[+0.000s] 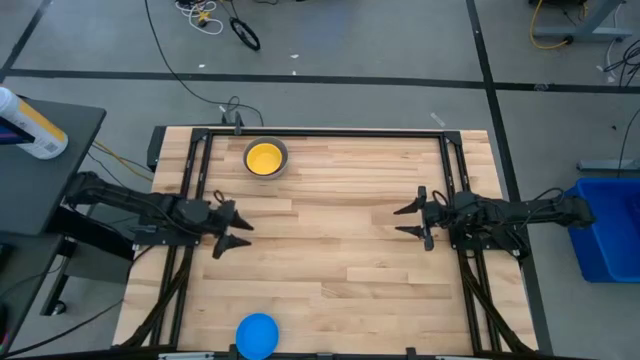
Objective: Nest bowls inside each other
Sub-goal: Stack the light blue bowl in the yellow bowl
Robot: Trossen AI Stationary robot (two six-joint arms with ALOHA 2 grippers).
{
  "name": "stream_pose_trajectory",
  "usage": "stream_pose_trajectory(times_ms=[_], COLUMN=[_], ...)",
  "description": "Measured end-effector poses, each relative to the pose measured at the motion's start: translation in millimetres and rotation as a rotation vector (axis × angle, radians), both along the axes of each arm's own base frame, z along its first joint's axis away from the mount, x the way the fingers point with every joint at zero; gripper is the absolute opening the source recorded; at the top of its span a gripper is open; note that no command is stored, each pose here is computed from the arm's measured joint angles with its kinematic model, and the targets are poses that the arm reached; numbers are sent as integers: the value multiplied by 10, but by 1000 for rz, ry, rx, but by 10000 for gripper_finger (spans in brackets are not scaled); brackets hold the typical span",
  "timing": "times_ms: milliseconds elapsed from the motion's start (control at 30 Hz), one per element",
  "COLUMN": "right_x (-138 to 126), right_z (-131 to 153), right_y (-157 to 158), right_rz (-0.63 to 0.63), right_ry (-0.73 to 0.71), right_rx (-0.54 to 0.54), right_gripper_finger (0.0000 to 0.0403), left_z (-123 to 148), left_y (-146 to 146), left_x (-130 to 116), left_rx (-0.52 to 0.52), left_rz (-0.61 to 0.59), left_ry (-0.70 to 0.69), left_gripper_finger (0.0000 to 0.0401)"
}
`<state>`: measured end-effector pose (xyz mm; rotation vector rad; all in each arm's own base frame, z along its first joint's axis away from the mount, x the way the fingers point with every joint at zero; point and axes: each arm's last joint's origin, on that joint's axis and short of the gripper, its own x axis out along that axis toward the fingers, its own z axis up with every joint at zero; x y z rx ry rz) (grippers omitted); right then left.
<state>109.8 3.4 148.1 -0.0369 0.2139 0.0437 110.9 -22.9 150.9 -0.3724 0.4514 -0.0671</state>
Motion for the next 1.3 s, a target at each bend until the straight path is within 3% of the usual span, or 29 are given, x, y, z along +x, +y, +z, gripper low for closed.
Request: stream_pose_trajectory(times_ms=[300,533,767,1067,1300], right_x=[23,32,39,40,40], right_z=[-48,-71,-87,-90,-90], right_y=[0,0,0,1,1], right_rz=[-5,-11,-13,-24,-33], right_ry=[54,78,96,101,102], right_rx=[11,32,43,83,119], right_gripper_finger=[207,198,192,202,213], left_z=[-56,112,370,305,207], left_y=[-171,-460,-1004,-1606,-1830], left_x=[-39,57,327,686,764], left_rx=[-192,-266,-192,-89,-173], left_rz=[-103,-172,-211,-197,-197], left_ry=[152,188,275,388,364], left_gripper_finger=[261,261,260,260,260])
